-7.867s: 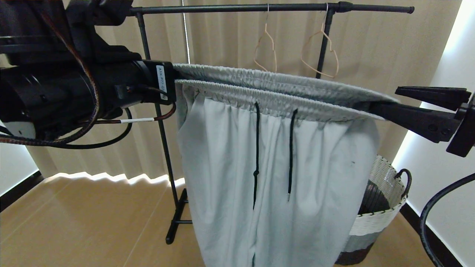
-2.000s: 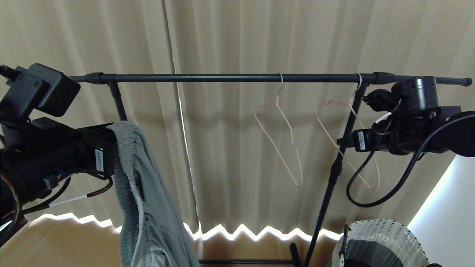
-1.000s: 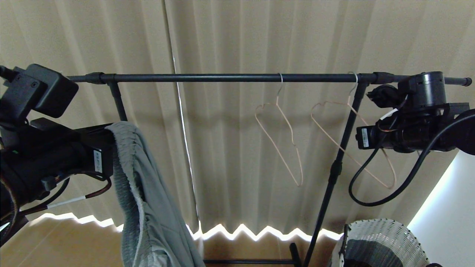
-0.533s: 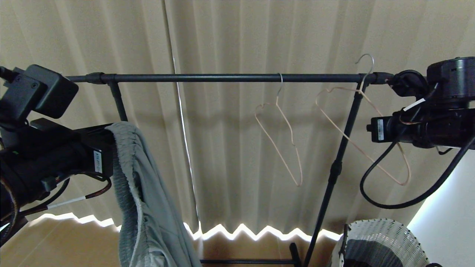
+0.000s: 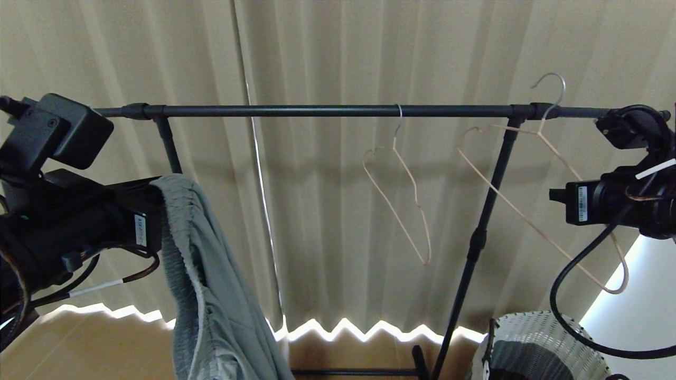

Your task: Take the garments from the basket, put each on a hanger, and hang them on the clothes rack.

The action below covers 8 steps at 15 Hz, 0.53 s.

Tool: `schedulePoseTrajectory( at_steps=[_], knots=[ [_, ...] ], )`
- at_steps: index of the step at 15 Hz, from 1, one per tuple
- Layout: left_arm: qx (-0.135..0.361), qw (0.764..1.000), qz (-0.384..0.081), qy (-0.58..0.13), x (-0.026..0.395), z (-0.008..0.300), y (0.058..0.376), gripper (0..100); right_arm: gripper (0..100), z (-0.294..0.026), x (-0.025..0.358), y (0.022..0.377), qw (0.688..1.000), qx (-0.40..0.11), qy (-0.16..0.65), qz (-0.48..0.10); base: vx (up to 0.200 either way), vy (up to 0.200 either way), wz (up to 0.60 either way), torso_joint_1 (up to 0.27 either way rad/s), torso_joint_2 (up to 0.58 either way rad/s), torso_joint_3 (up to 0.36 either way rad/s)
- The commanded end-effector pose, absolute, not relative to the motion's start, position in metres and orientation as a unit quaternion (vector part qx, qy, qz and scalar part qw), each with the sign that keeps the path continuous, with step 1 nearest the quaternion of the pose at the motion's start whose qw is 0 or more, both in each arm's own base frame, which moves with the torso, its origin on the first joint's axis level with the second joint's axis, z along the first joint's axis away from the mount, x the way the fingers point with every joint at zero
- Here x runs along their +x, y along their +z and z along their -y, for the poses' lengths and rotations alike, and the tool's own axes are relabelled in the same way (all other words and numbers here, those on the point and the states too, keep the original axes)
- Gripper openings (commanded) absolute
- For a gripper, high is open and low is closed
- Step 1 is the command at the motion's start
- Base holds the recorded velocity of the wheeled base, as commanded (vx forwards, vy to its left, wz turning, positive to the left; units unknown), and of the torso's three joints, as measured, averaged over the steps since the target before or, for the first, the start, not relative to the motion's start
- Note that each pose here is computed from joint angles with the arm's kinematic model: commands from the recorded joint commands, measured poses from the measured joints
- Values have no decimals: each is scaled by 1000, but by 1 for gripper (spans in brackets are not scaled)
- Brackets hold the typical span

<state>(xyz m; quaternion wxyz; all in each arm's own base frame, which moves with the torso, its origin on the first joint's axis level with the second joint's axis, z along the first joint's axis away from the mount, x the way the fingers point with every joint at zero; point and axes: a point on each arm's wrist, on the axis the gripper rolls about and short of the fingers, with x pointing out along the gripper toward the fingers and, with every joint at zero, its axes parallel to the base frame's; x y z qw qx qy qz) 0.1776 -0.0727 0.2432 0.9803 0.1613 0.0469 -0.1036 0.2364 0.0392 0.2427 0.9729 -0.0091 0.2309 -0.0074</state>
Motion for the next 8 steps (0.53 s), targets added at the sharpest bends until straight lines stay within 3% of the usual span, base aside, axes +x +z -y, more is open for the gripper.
schedulePoseTrajectory(
  at_steps=[1,7,8],
  knots=[
    [162,980,-50,-104,179,73,242,0,0,-36,220,248,976,-7,-6,-217,-200,0,0,12,7,-2],
    [162,980,-50,-104,179,73,242,0,0,-34,208,244,976,-8,-5,-219,-200,0,0,1,3,4],
    [164,980,-52,-104,179,73,241,0,0,-34,207,242,975,-8,-5,-223,0,0,0,0,0,0]
  ],
)
